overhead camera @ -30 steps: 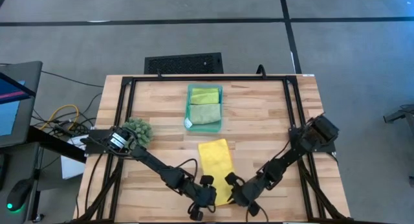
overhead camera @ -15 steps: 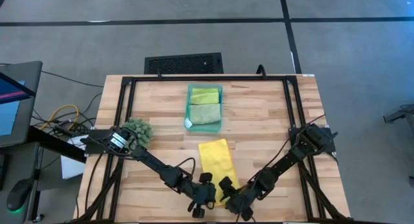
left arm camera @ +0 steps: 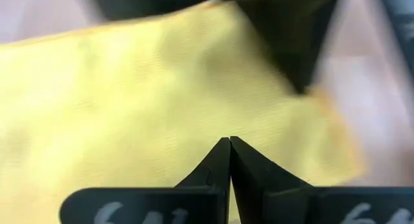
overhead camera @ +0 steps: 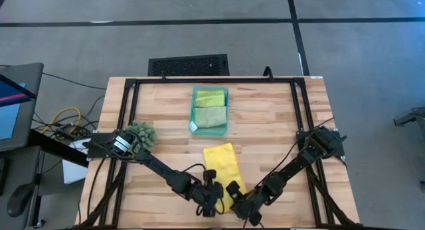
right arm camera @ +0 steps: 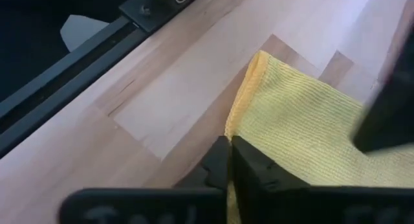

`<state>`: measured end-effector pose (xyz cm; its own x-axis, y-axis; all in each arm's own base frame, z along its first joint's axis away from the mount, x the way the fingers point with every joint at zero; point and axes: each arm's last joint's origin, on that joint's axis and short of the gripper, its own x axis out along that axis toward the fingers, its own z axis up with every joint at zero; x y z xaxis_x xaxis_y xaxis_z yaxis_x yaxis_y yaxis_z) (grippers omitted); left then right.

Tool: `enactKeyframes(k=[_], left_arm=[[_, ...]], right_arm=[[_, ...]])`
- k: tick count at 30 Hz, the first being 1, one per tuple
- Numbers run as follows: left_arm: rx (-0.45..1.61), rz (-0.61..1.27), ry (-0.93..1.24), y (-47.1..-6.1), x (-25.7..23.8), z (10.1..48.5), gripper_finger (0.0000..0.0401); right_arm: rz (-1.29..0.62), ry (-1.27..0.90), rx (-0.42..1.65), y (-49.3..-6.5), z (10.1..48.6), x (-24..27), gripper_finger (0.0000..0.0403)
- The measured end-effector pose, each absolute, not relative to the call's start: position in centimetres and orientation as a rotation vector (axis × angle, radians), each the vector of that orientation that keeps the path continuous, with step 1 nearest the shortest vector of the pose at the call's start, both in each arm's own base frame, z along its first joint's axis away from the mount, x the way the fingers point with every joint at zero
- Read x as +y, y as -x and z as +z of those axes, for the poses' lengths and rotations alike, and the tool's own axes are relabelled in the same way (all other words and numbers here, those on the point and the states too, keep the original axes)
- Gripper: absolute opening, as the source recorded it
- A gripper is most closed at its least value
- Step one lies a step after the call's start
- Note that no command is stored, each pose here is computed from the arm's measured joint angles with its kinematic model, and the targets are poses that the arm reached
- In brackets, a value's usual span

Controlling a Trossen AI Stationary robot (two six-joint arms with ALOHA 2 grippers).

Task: Fold microfiber towels
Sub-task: Fold the yellow microfiber cloth

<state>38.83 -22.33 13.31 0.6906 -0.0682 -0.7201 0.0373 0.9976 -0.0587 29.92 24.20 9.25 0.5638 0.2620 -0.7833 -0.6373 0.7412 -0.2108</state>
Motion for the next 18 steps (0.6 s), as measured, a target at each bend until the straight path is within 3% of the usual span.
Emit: enactKeyframes(k=[3, 7, 18], left_arm=[[0.822, 0.038, -0.007, -38.4, -21.7, 12.7, 0.0000], [0.832, 0.084, -0.034, -37.9, -21.1, 11.7, 0.0000], [0.756, -0.108, 0.022, -38.5, -22.1, 12.3, 0.0000]], right_arm=[[0.580, 0.519, 0.810, -29.7, 9.4, 24.4, 0.0009], [0.607, 0.483, 0.820, -29.5, 10.3, 24.3, 0.0014], [0.691, 0.419, 0.864, -27.5, 13.9, 24.4, 0.0013]])
